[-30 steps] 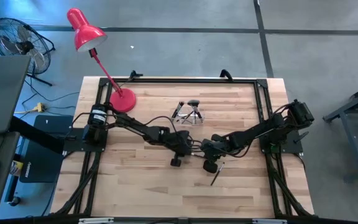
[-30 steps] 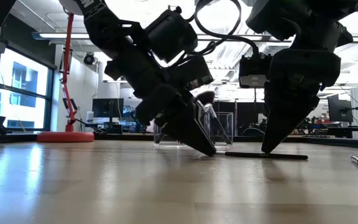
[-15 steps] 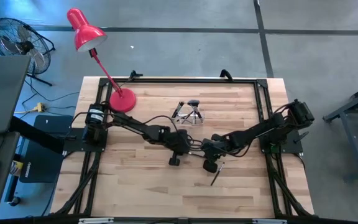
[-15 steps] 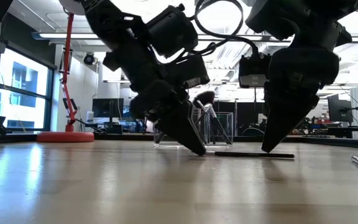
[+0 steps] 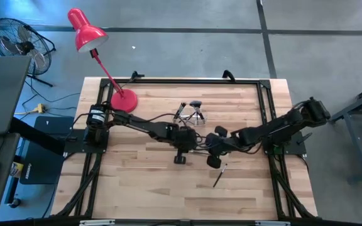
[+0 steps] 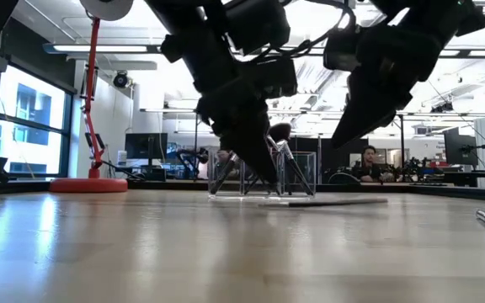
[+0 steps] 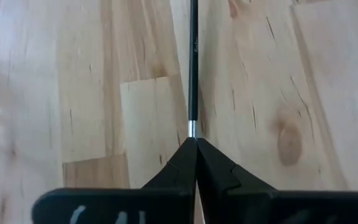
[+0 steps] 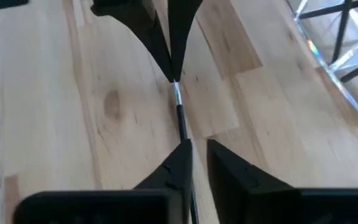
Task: Pick & Place Makeup Supplies
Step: Put the makeup brush into the transparent organizer
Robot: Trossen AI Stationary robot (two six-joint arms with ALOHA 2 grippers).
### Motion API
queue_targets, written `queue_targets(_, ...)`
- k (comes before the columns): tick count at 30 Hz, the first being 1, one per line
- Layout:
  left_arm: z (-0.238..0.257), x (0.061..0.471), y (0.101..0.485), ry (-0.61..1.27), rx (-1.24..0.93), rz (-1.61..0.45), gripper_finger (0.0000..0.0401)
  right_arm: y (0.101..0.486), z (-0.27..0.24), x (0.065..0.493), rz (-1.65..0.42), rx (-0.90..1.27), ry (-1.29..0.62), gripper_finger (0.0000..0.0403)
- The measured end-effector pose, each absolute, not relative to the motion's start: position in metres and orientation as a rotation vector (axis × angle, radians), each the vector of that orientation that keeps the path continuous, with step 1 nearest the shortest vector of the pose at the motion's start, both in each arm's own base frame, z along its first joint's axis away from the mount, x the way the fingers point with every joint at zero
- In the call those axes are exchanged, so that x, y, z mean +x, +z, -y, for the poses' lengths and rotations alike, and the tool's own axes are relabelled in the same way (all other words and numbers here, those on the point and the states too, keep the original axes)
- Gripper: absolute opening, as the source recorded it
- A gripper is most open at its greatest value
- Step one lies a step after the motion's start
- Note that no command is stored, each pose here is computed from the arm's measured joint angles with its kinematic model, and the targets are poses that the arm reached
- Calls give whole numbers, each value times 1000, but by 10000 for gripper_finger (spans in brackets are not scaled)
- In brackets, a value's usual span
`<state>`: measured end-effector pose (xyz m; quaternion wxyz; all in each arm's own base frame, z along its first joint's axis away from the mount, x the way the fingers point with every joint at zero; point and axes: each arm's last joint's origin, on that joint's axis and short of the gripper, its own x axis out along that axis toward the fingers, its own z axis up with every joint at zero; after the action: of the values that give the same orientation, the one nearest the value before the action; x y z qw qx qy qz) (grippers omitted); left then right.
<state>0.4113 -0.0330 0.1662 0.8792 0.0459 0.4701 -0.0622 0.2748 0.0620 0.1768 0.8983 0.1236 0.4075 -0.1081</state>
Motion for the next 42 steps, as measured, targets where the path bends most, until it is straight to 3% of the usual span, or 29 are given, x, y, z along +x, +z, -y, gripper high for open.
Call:
queue_targets(9,35,412,170,-112,6,-997,1,175,-61,273,-865,159,-203,125)
queue_targets(17,45,411,170,-114,13,-997,12,175,-62,273,-855,160,-211,174)
queue_targets(27,46,415,147,-74,68,-1049,80,175,-62,274,-853,177,-189,197)
queue_targets(32,46,418,139,-71,70,-1052,94,176,-62,275,-845,175,-191,197)
queue_targets(38,46,418,130,-82,67,-1082,88,176,-63,275,-844,178,-187,196)
queue_targets(42,47,417,129,-93,60,-1091,28,176,-63,275,-844,178,-185,196)
